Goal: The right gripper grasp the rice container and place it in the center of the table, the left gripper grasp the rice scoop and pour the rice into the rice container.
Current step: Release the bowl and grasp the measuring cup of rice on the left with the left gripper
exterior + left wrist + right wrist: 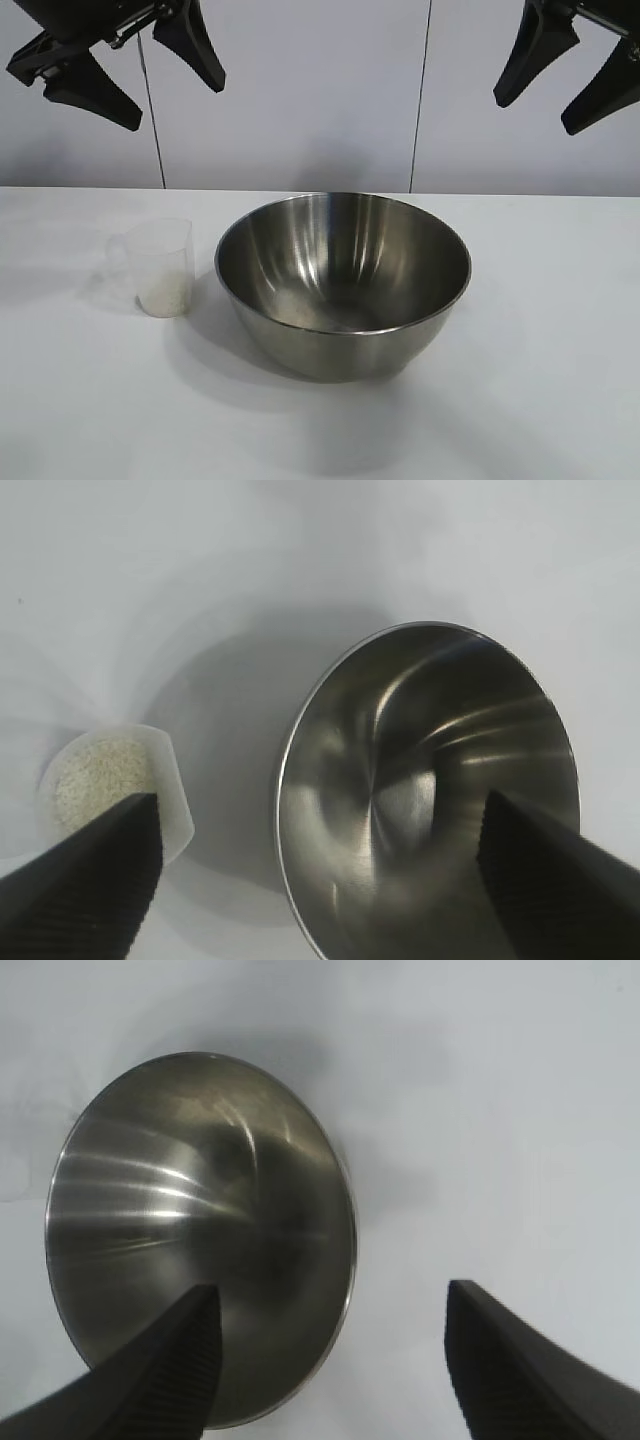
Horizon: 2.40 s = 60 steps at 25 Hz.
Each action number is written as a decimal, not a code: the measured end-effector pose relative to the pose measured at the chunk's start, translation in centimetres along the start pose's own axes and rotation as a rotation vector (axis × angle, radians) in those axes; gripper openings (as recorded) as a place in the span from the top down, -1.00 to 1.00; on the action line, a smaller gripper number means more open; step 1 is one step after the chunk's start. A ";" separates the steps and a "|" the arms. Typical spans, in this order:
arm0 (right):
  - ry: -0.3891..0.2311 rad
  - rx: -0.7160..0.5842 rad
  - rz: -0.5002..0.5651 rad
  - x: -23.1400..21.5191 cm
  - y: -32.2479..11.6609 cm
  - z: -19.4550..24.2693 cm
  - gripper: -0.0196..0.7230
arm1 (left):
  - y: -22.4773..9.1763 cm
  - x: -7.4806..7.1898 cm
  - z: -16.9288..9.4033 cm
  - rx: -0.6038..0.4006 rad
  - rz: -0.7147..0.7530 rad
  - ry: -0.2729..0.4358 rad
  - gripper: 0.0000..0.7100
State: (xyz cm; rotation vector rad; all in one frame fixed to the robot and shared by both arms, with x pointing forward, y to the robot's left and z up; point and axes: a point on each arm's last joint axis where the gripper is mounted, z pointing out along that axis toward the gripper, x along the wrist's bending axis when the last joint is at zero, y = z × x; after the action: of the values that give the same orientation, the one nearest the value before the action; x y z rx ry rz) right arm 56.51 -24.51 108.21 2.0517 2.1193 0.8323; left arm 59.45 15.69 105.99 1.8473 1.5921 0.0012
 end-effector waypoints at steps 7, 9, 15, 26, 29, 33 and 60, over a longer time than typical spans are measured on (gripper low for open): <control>-0.001 -0.009 -0.001 0.0 0.1 0.0 -0.24 | 0.4 0.1 0.0 -0.048 0.000 0.006 -0.75; -0.002 -0.017 -0.004 0.0 0.2 0.0 -0.24 | 0.5 0.1 0.0 -0.054 -0.002 0.006 -0.75; -0.003 -0.029 -0.014 0.0 0.3 0.0 -0.24 | 0.1 1.0 -0.6 0.021 0.057 0.032 -0.75; -0.009 -0.029 -0.028 -0.1 0.3 0.0 -0.24 | -4.1 1.4 -8.9 -0.405 0.192 0.152 -0.67; -0.009 -0.032 -0.028 -0.1 0.3 0.0 -0.24 | -7.7 2.6 -8.8 -0.527 0.192 0.199 -0.67; -0.009 -0.033 -0.028 -0.1 0.3 0.0 -0.24 | -12.5 4.3 -6.9 -0.625 0.202 0.252 -0.67; -0.010 -0.052 -0.031 -0.1 0.5 0.0 -0.24 | -21.2 11.3 7.9 -0.547 0.313 0.407 -0.67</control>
State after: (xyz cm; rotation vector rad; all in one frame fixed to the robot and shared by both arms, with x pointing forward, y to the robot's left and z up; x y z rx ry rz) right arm 56.95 -24.61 108.39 1.9890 2.0949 0.8614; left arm 47.11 21.95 84.83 1.6881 1.3477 0.9111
